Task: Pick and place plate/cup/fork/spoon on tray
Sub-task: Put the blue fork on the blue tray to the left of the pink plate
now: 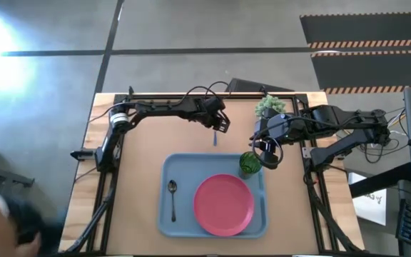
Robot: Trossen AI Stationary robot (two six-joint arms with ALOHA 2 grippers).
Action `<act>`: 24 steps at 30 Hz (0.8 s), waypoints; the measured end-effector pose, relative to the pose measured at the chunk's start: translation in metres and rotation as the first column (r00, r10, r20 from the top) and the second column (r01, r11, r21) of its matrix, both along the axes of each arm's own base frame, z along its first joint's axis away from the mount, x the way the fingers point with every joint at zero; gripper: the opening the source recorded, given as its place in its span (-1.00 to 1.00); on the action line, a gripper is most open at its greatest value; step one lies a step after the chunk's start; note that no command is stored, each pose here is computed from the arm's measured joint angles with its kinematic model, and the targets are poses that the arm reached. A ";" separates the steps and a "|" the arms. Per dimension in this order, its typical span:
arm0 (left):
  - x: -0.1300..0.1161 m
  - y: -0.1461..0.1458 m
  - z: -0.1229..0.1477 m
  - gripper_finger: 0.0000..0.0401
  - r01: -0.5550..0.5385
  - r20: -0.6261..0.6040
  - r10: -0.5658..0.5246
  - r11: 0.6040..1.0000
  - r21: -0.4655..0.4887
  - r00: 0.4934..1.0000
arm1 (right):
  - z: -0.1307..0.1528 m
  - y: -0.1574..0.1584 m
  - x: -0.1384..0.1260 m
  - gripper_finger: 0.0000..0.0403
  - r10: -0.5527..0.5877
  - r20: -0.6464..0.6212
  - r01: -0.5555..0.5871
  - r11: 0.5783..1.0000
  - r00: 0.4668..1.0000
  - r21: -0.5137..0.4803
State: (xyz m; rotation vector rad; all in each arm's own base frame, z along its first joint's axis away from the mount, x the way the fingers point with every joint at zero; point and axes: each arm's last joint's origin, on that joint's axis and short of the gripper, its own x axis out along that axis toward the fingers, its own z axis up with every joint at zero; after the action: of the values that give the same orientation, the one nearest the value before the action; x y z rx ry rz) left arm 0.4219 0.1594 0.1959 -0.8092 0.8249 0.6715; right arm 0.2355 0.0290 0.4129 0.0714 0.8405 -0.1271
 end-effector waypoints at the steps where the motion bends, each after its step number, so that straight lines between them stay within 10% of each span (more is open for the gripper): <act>1: 0.001 0.000 0.001 -0.55 0.005 0.015 -0.005 1.000 -0.001 1.000 | 0.000 0.000 0.000 -0.61 0.000 0.000 0.000 1.000 1.000 0.000; 24: -0.007 -0.007 -0.007 -0.11 0.033 -0.073 -0.039 0.996 -0.084 0.997 | 0.001 0.000 0.001 -0.61 0.041 0.015 -0.040 0.999 0.999 -0.024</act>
State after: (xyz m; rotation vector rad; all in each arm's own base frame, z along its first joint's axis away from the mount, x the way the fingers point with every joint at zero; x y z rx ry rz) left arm 0.4152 0.1519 0.1891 -0.8460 0.9377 0.6418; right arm 0.2370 0.0295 0.4142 0.0331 0.8240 -0.0985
